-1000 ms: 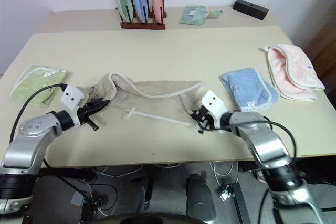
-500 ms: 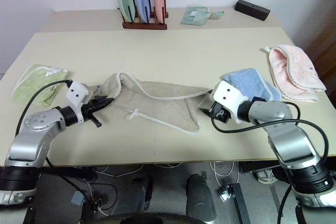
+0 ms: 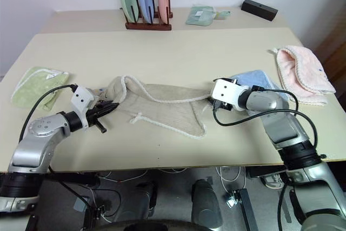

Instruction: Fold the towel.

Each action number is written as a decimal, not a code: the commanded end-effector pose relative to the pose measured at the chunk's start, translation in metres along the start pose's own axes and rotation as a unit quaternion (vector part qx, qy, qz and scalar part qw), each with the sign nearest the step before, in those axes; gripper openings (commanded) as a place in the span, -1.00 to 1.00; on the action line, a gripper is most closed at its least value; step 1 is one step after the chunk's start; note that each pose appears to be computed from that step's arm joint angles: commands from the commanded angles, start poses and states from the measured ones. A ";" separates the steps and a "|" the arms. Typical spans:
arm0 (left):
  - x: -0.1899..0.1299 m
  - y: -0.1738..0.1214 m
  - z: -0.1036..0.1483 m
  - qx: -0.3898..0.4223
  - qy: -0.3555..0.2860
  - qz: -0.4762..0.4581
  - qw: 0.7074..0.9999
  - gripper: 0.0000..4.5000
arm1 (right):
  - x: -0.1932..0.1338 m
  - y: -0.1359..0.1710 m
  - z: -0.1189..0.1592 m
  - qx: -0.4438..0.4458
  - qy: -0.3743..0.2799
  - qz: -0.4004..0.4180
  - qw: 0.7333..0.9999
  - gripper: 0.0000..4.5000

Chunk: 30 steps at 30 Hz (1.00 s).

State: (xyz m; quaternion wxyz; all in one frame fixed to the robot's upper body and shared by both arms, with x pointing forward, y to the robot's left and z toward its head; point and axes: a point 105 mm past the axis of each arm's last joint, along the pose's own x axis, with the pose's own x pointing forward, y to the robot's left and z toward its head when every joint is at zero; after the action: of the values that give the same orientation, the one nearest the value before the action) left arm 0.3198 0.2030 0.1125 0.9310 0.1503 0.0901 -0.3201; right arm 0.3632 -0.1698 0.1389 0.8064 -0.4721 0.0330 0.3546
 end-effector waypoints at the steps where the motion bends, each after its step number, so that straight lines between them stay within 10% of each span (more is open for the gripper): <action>1: -0.005 0.001 0.006 0.013 -0.010 0.007 1.000 -1.00 | 0.002 -0.011 0.015 -0.030 -0.030 -0.016 0.999 0.10; 6: -0.009 0.003 0.003 0.014 -0.006 0.012 1.000 -1.00 | 0.001 -0.009 0.017 -0.037 -0.037 -0.007 0.999 -0.99; 12: -0.010 0.022 0.024 0.023 -0.044 0.045 0.998 -1.00 | -0.009 -0.025 0.023 -0.049 -0.044 -0.029 0.997 -0.99; 24: -0.035 0.175 0.229 0.033 -0.322 0.333 0.886 -1.00 | -0.072 -0.226 0.089 -0.158 -0.048 -0.370 0.914 -0.99; 30: -0.037 0.170 0.211 0.067 -0.296 0.256 0.918 -1.00 | -0.071 -0.209 0.115 -0.154 -0.124 -0.313 0.929 -0.99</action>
State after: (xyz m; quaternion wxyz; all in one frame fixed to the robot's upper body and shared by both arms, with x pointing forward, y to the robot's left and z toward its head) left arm 0.4208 0.2769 0.3546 0.9592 0.1149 -0.2431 -0.0875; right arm 0.4156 -0.1853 0.3735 0.7930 -0.5426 -0.2464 0.1268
